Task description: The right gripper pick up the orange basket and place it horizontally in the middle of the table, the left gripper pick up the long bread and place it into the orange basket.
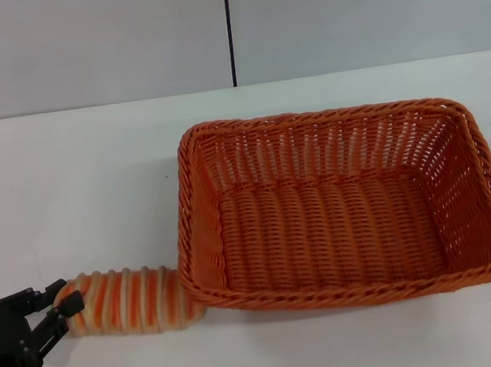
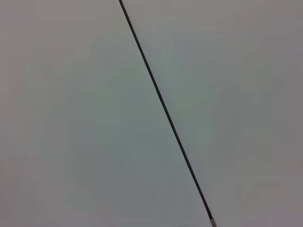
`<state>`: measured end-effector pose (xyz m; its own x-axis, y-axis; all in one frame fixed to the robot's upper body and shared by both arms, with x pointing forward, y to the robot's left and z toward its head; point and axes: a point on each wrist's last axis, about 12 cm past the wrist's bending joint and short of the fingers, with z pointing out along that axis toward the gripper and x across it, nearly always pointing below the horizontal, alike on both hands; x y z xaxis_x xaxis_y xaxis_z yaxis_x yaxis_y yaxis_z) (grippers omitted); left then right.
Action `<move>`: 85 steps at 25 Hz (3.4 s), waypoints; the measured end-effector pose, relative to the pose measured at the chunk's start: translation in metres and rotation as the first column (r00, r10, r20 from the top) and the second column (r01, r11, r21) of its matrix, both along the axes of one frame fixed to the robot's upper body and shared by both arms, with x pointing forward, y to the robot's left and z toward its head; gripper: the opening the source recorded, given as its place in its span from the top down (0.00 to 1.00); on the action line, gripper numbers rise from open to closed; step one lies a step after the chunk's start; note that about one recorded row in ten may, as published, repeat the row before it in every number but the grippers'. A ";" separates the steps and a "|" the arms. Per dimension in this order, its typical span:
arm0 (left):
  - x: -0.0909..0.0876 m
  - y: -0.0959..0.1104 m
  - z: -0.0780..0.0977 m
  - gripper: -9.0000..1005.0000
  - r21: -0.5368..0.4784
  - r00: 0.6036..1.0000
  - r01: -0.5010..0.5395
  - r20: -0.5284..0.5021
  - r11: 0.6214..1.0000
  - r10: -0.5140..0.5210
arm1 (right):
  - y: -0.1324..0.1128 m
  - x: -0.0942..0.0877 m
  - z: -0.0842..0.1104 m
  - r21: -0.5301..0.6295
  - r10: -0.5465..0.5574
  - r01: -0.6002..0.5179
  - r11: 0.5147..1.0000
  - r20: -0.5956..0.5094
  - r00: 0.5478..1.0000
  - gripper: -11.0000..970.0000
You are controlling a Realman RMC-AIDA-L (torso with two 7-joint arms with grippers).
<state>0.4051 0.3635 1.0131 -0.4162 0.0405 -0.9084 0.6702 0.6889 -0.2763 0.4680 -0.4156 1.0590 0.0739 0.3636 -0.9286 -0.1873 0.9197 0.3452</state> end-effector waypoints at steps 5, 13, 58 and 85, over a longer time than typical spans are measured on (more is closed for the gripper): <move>0.000 0.001 0.001 0.73 -0.004 1.000 -0.002 0.005 1.000 0.002 | 0.000 0.001 0.000 0.000 0.001 -0.001 1.000 0.001 1.000 0.61; 0.000 0.001 0.002 0.82 -0.009 1.000 0.004 0.008 1.000 -0.004 | 0.000 0.001 0.000 0.000 -0.001 0.001 1.000 -0.002 1.000 0.61; 0.081 -0.104 0.044 0.86 -0.280 0.924 0.364 0.230 0.888 -0.306 | 0.008 0.000 -0.006 0.031 0.010 -0.010 0.999 -0.009 1.000 0.61; 0.058 -0.051 0.040 0.15 -0.423 0.905 -0.075 0.351 0.903 0.240 | 0.009 0.004 -0.005 0.029 0.010 -0.010 1.000 -0.009 1.000 0.61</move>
